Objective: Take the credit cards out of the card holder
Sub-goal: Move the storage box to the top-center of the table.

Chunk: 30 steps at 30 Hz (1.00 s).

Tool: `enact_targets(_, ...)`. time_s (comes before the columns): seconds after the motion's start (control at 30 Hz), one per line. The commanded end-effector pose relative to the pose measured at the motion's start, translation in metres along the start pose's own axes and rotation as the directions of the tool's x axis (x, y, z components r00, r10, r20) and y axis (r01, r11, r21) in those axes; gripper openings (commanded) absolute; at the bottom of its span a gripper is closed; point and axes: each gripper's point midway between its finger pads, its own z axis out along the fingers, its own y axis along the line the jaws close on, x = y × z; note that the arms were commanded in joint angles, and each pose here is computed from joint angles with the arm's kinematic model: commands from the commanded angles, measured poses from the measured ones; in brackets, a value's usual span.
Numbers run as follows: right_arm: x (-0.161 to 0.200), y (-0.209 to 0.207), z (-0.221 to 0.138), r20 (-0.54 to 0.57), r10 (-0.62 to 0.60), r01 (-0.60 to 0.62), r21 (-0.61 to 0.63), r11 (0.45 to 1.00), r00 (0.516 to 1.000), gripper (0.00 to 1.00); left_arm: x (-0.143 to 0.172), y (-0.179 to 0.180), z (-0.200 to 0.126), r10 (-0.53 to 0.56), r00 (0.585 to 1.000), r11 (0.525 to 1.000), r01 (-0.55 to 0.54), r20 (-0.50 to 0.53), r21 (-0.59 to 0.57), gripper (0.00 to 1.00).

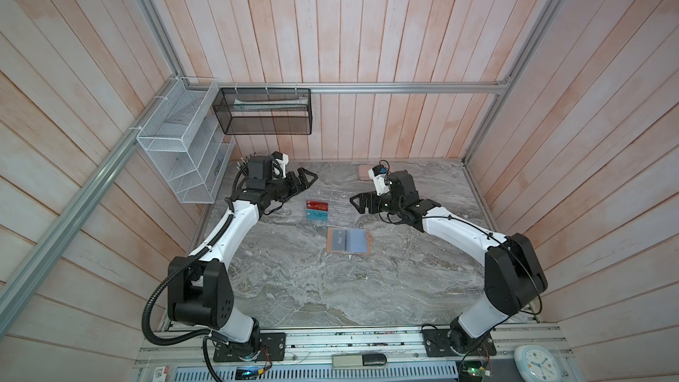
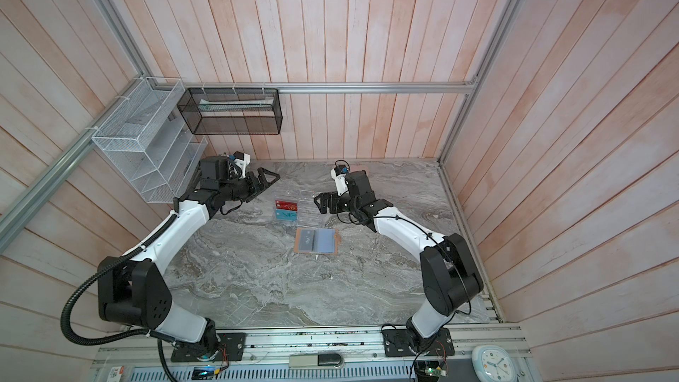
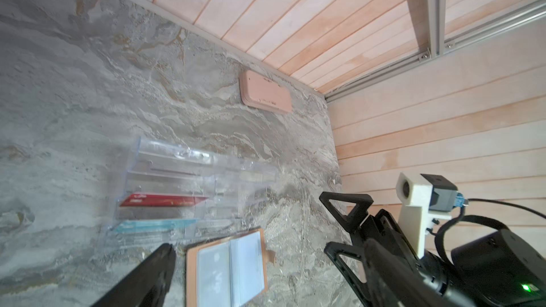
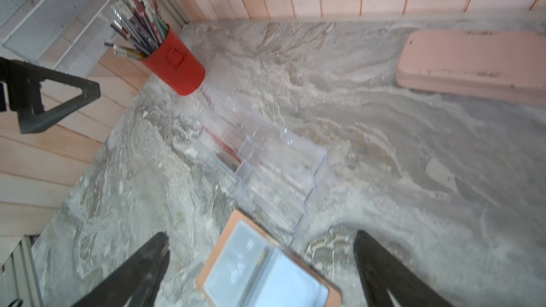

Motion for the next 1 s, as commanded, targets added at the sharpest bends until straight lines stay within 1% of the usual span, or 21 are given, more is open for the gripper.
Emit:
enact_targets(0.0,0.039,0.013,-0.006,-0.074,0.016,-0.017,-0.014,1.000,0.997,0.98,0.029,0.005,-0.001,-0.048,0.998,0.999,0.049,-0.043,0.021,1.00)
enact_targets(0.13,0.070,0.019,-0.003,-0.128,0.040,-0.041,-0.006,0.999,0.991,0.98,0.048,0.013,-0.008,-0.069,0.996,0.998,0.070,-0.051,0.010,1.00)
enact_targets(0.2,0.082,0.020,0.000,-0.150,0.085,-0.089,-0.020,0.996,0.985,0.98,0.055,0.013,-0.010,-0.069,0.996,0.997,0.070,-0.063,0.013,1.00)
enact_targets(0.3,0.097,0.027,0.003,-0.169,0.121,-0.130,-0.047,0.990,0.978,0.98,0.066,0.012,-0.012,-0.078,0.994,0.997,0.080,-0.083,0.024,1.00)
enact_targets(0.37,0.106,0.032,0.006,-0.191,0.117,-0.129,-0.054,0.990,0.975,0.98,0.075,0.013,-0.011,-0.085,0.991,0.996,0.089,-0.103,0.032,1.00)
enact_targets(0.43,0.110,0.036,0.009,-0.197,0.104,-0.117,-0.054,0.992,0.975,0.98,0.079,0.014,-0.013,-0.087,0.991,0.995,0.090,-0.102,0.032,1.00)
enact_targets(0.5,0.107,0.033,0.012,-0.190,0.103,-0.112,-0.036,0.993,0.976,0.98,0.077,0.014,-0.013,-0.079,0.993,0.996,0.082,-0.093,0.024,1.00)
enact_targets(0.63,0.082,0.011,0.018,-0.132,0.140,-0.130,0.082,0.988,0.981,0.98,0.070,0.011,-0.010,-0.077,0.992,0.996,0.080,-0.102,0.031,1.00)
enact_targets(0.77,0.055,-0.024,0.032,-0.058,0.184,-0.168,0.219,0.961,0.981,0.98,0.063,0.005,-0.010,-0.080,0.993,0.995,0.084,-0.082,0.052,1.00)
enact_targets(0.9,0.039,-0.048,0.053,-0.050,0.199,-0.175,0.304,0.936,0.979,0.98,0.061,0.002,-0.008,-0.080,0.993,0.994,0.085,-0.090,0.062,1.00)
enact_targets(0.97,0.035,-0.059,0.063,-0.052,0.198,-0.167,0.352,0.921,0.979,0.96,0.061,0.000,-0.009,-0.073,0.994,0.995,0.079,-0.087,0.064,1.00)
